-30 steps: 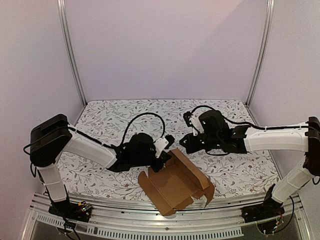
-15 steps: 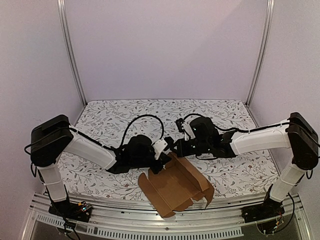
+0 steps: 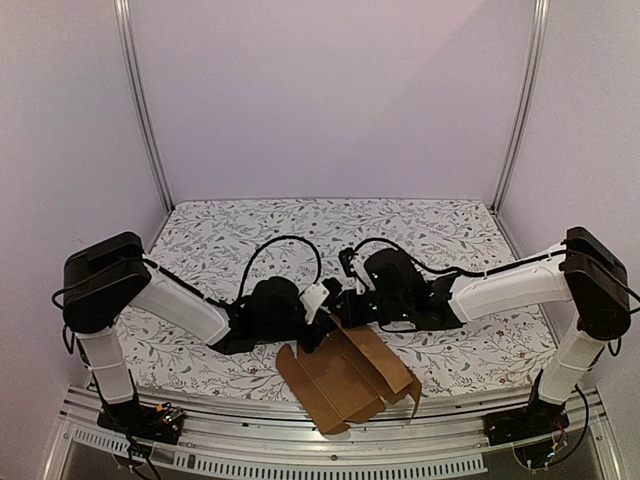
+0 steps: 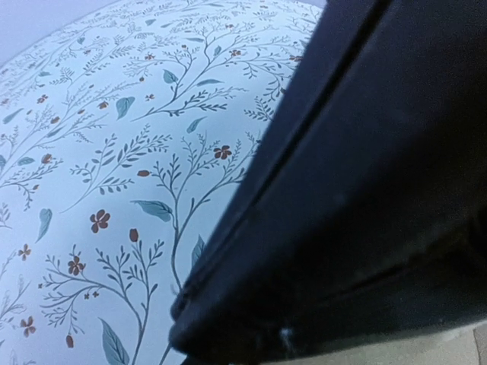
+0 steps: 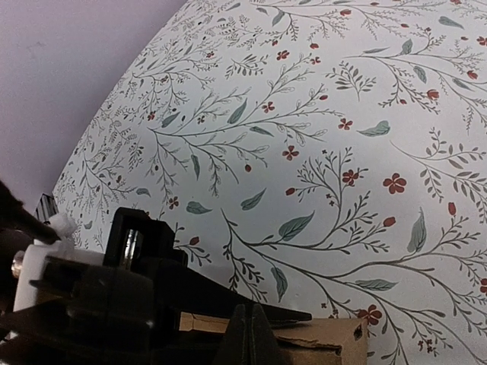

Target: Fold the paper box

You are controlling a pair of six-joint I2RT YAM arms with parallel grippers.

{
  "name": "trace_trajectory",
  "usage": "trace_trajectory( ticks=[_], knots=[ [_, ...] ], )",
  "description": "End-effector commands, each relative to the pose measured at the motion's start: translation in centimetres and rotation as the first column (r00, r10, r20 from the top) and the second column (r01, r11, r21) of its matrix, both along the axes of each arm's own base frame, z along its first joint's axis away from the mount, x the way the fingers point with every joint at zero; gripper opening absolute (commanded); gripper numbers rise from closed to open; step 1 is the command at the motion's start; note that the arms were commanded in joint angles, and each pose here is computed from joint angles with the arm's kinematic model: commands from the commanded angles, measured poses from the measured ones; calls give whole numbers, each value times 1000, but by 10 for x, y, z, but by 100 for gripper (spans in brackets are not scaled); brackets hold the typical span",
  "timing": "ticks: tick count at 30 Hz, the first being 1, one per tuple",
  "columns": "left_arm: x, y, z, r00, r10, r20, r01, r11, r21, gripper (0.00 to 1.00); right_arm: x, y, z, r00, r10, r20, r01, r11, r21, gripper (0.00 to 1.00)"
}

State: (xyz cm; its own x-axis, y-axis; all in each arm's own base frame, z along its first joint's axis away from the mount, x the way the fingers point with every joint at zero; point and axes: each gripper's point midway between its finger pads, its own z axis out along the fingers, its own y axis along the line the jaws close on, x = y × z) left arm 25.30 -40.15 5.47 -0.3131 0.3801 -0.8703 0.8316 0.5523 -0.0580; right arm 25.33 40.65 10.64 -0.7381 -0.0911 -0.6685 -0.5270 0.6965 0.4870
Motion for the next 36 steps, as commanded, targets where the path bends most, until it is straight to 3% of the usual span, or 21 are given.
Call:
trace_trajectory(
  ticks=[1, 18, 21, 23, 36],
  knots=[
    [2, 3, -10, 999, 46, 8, -46, 999, 3, 14, -20, -9, -44, 997, 3, -71, -11, 993, -114, 0],
    [5, -20, -9, 987, 151, 59, -146, 986, -86, 15, -23, -20, -46, 995, -46, -93, 34, 992, -123, 0],
    [6, -22, -9, 984, 169, 60, -162, 982, -101, 10, -24, -23, -45, 994, -53, -100, 41, 992, -116, 0],
    [6, -26, -9, 984, 168, 56, -161, 981, -110, 0, -25, -24, -44, 993, -56, -107, 44, 993, -112, 0],
    [-8, -16, 0, 990, 114, 81, -107, 991, -80, 0, -13, -42, 2, 990, -127, -63, 123, 991, -59, 0]
  ],
)
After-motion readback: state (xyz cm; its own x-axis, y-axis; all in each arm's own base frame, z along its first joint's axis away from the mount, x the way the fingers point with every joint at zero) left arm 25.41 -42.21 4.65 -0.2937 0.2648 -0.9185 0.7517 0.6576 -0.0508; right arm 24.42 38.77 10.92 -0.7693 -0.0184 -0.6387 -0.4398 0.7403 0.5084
